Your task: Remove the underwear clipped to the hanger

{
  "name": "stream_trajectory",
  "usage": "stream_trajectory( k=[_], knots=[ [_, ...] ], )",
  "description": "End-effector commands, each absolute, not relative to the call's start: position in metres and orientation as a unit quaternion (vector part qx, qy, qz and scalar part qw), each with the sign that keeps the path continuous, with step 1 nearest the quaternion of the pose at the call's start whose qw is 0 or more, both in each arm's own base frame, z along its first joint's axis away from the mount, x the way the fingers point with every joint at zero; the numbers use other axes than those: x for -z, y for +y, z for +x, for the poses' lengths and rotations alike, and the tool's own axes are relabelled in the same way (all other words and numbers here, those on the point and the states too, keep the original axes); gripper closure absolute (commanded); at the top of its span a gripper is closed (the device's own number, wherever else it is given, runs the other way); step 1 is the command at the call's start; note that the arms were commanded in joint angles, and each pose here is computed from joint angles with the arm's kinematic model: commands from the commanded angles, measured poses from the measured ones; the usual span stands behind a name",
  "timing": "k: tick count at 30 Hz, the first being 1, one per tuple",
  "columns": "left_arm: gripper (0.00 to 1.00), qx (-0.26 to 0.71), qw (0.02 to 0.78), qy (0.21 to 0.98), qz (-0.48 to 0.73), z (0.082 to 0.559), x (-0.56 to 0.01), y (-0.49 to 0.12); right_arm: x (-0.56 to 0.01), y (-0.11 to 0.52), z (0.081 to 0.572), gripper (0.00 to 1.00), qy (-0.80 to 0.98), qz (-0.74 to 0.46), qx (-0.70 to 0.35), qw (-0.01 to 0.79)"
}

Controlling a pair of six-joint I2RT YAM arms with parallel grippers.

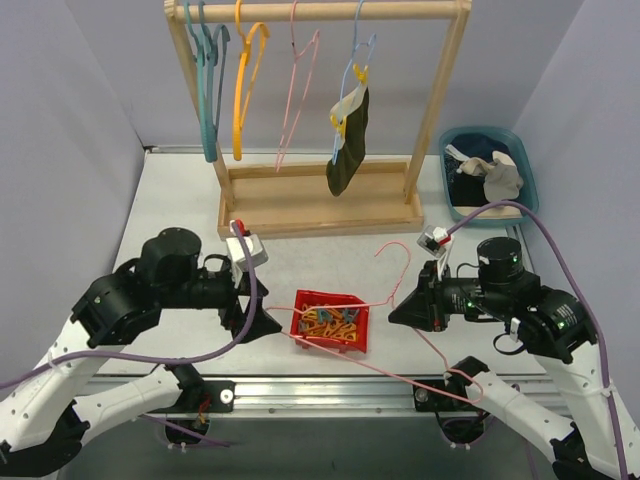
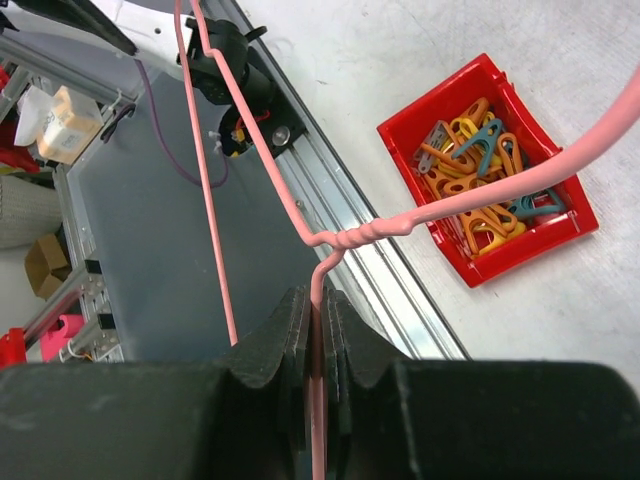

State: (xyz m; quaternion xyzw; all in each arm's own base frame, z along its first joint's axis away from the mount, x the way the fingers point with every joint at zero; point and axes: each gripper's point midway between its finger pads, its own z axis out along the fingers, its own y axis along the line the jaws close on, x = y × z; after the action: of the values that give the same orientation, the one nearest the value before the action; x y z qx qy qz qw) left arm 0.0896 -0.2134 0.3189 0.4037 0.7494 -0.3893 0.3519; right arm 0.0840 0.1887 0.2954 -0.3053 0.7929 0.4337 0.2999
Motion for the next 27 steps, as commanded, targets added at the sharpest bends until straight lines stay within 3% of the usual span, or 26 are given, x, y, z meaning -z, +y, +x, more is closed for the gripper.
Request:
stream_trajectory(
  k=[1, 4, 9, 13, 14, 15, 20, 21, 23, 24, 27],
  knots=[
    [0.06, 0.411, 0.302, 0.741, 0.438, 0.075, -0.31, -0.219, -0.318, 0.195, 0.076, 1.0, 0.757, -0.338, -0.46, 0.316],
    [0.0, 0.433, 0.263, 0.734, 0.452, 0.068, -0.304, -0.227, -0.32, 0.194, 0.076, 1.0, 0.755, -0.342, -0.458, 0.322],
    [0.24, 0.477, 0.21, 0.709, 0.475, 0.049, -0.307, -0.234, -0.322, 0.193, 0.078, 1.0, 0.754, -0.341, -0.453, 0.331],
    [0.63, 0.499, 0.175, 0.7, 0.479, 0.038, -0.306, -0.235, -0.327, 0.191, 0.082, 1.0, 0.755, -0.338, -0.443, 0.345],
    [0.88, 0.501, 0.173, 0.7, 0.479, 0.037, -0.306, -0.234, -0.327, 0.191, 0.082, 1.0, 0.755, -0.339, -0.443, 0.345],
    [0.97, 0.501, 0.176, 0.698, 0.48, 0.035, -0.308, -0.232, -0.326, 0.191, 0.082, 1.0, 0.756, -0.338, -0.442, 0.344],
    [0.97, 0.508, 0.177, 0.684, 0.493, 0.026, -0.308, -0.226, -0.325, 0.188, 0.087, 1.0, 0.765, -0.327, -0.427, 0.354],
    [0.97, 0.502, 0.185, 0.687, 0.492, 0.027, -0.308, -0.224, -0.325, 0.186, 0.089, 0.79, 0.767, -0.323, -0.423, 0.358],
    [0.97, 0.473, 0.2, 0.711, 0.481, 0.036, -0.3, -0.219, -0.323, 0.182, 0.1, 0.55, 0.781, -0.304, -0.398, 0.373],
    [0.97, 0.464, 0.211, 0.716, 0.478, 0.037, -0.3, -0.216, -0.324, 0.178, 0.105, 0.38, 0.786, -0.293, -0.387, 0.383],
    [0.97, 0.439, 0.224, 0.734, 0.468, 0.042, -0.293, -0.208, -0.335, 0.147, 0.137, 0.11, 0.811, -0.208, -0.298, 0.458]
  ],
)
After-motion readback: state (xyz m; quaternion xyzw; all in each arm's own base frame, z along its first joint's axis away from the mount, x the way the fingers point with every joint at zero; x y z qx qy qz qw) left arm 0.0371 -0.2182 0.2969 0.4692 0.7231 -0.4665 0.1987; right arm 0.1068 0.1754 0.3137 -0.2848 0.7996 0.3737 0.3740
